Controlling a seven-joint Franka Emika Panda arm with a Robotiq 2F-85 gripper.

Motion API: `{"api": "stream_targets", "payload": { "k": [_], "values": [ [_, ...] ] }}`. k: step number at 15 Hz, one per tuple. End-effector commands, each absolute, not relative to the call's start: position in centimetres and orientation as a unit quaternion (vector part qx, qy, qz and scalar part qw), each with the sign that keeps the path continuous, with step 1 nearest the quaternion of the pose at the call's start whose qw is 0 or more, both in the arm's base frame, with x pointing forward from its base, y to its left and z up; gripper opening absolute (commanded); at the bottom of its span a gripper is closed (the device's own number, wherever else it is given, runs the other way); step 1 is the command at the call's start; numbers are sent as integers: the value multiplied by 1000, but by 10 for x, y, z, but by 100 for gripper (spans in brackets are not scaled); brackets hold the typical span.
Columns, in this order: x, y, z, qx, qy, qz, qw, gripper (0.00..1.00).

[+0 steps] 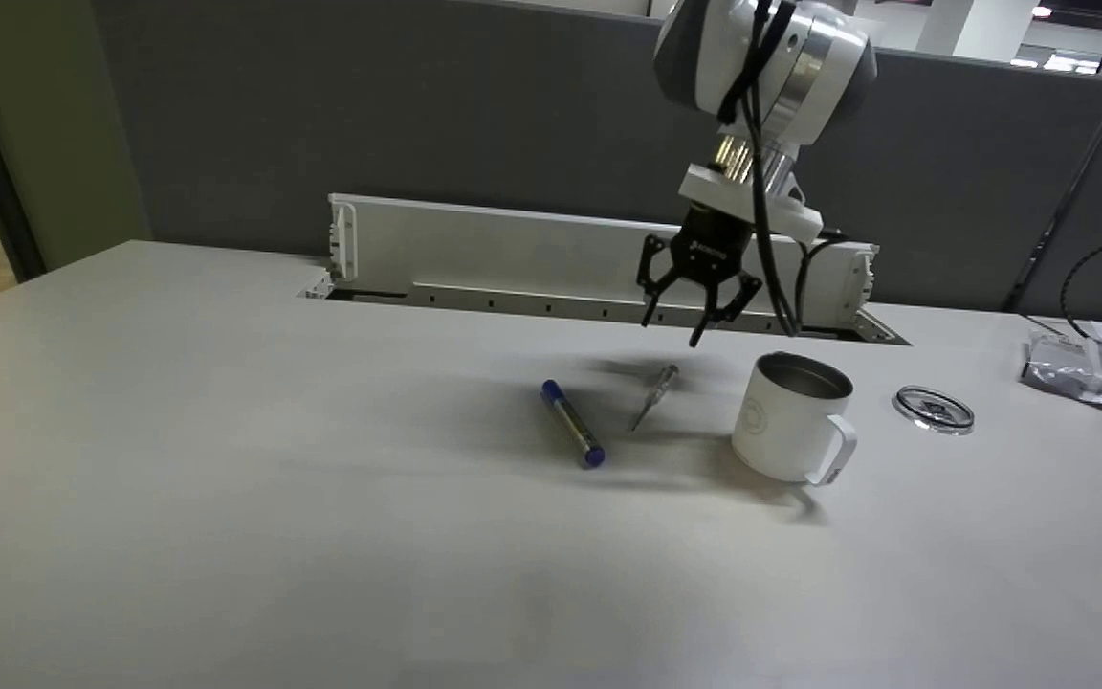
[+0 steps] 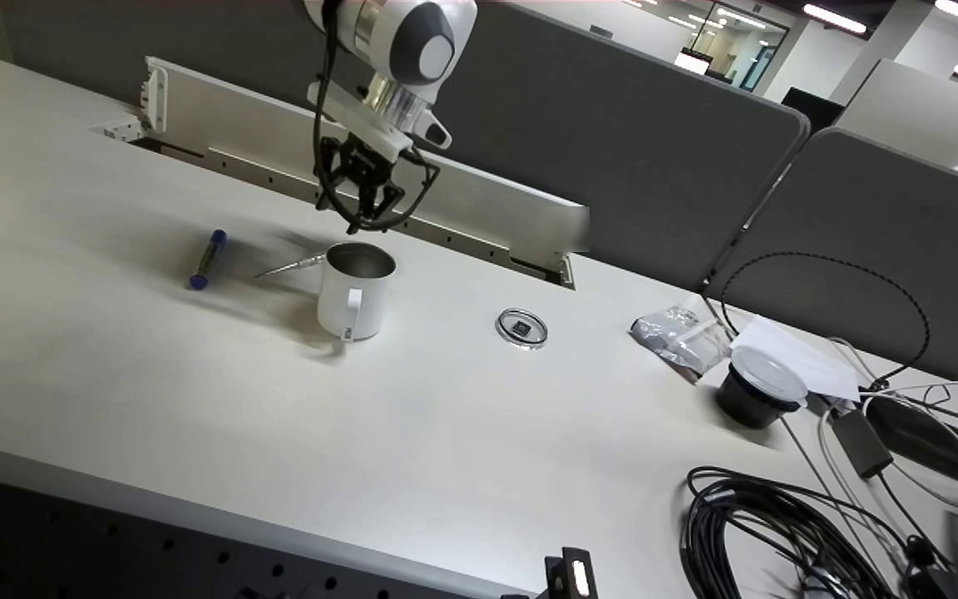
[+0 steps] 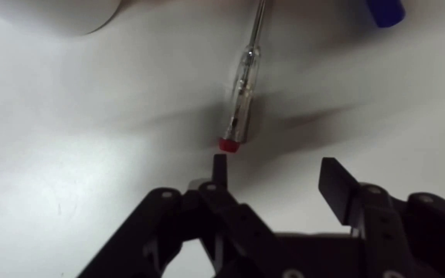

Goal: Pick up the screwdriver from the white cup and put it on the table.

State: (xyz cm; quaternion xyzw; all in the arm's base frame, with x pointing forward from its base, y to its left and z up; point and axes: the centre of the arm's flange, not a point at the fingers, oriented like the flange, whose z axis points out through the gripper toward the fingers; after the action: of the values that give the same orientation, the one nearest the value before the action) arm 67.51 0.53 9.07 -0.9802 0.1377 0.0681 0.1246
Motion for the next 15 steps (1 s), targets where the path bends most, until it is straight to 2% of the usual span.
{"api": "stream_targets", "payload": {
  "k": [1,3,9,15],
  "values": [
    [676,0,165,-984,114,69,114,97],
    [677,-4,196,-989,90,73,95,100],
    [665,-19,264,-994,41,86,58,100],
    [675,-19,261,-993,42,86,63,100]
  ]
}}
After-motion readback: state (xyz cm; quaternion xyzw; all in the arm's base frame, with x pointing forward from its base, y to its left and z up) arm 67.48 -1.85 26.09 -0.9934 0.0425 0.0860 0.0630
